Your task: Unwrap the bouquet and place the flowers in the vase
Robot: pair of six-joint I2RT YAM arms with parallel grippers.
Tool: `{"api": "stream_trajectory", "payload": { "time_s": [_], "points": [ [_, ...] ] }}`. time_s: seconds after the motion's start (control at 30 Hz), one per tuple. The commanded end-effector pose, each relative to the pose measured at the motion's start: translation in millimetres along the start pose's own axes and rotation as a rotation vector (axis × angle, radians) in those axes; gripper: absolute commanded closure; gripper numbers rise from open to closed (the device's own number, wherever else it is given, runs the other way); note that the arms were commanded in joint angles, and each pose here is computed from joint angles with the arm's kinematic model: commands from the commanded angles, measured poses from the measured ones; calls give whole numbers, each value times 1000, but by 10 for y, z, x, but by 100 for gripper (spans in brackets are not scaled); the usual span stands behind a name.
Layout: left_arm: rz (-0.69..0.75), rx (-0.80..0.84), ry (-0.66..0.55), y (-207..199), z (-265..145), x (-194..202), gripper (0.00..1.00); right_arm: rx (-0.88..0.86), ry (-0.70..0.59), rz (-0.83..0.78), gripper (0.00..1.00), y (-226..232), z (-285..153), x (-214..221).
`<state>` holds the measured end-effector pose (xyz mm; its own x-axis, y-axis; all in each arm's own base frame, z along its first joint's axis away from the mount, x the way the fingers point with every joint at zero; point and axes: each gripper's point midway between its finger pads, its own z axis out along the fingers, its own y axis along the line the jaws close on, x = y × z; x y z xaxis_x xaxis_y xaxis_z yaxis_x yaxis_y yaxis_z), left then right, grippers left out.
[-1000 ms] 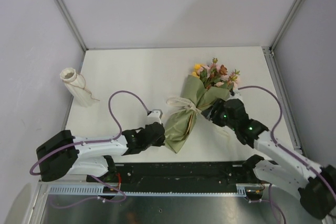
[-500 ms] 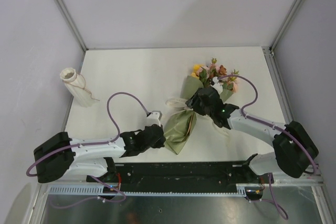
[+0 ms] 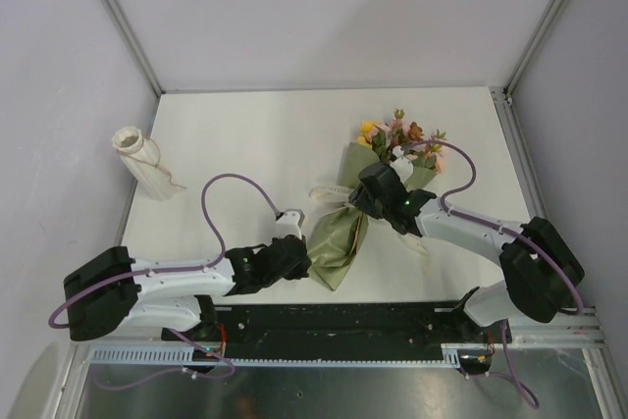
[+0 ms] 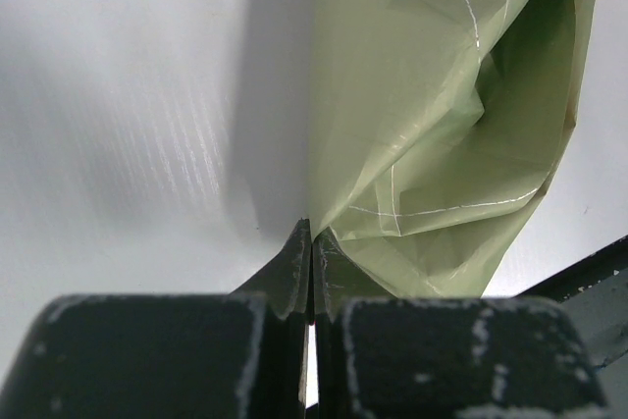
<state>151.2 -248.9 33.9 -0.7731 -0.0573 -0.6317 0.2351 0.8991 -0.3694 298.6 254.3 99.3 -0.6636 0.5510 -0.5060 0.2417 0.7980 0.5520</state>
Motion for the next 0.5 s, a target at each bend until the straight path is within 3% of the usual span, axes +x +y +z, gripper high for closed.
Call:
{"api": "stream_trajectory", "payload": {
  "time_s": [0.0,0.47],
  "points": [
    [-33,14,-60,-80,6,-122,100,26,-85,-44,59,114,-70,-173],
    [-32,15,-63,-85,1,-112,100,92,-33,-52,61,36,106,67]
  ]
}}
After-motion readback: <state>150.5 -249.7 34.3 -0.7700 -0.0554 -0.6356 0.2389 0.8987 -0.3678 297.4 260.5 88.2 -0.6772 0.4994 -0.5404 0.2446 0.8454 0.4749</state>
